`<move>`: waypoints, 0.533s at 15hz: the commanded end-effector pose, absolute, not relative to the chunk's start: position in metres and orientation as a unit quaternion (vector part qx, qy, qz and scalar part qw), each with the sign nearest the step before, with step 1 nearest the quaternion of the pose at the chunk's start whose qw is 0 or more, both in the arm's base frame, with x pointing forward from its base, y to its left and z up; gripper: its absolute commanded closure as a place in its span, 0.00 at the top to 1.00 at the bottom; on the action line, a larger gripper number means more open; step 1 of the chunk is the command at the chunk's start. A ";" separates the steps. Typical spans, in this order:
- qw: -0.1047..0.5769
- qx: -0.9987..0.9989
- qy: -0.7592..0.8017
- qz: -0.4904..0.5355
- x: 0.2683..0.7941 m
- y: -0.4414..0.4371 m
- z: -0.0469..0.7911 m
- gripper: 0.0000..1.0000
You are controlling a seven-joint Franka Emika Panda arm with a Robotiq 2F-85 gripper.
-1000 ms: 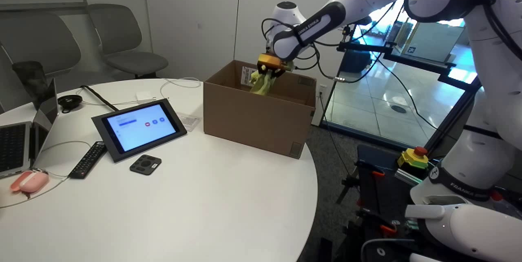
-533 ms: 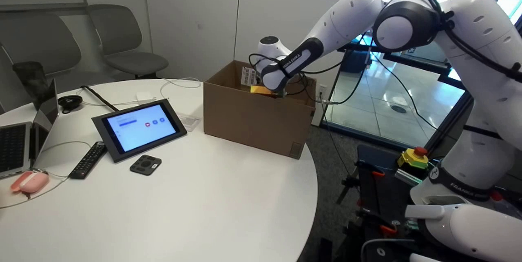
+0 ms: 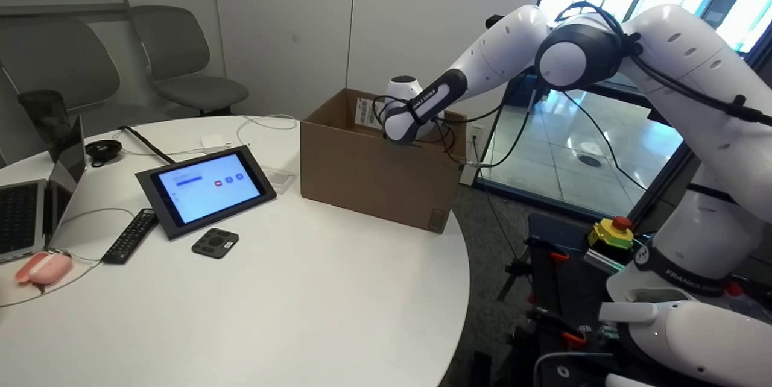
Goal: Put the marker on the towel, fold the towel, and then put the folded towel in the box
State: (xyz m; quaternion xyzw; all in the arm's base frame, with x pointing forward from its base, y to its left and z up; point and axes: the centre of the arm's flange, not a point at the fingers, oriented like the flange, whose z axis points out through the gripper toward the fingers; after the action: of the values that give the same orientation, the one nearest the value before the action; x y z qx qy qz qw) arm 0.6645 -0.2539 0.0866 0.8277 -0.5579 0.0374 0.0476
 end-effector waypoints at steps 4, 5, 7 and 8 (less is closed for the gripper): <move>-0.041 0.830 -0.556 0.030 0.657 -0.296 0.095 1.00; -0.053 0.831 -0.553 0.032 0.656 -0.300 0.102 1.00; -0.079 0.840 -0.536 0.033 0.657 -0.301 0.121 1.00; -0.090 0.847 -0.523 0.036 0.660 -0.300 0.130 1.00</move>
State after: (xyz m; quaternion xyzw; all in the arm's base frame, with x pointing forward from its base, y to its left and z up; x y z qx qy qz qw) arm 0.6544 -0.3005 0.0960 0.8312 -0.5529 0.0345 -0.0466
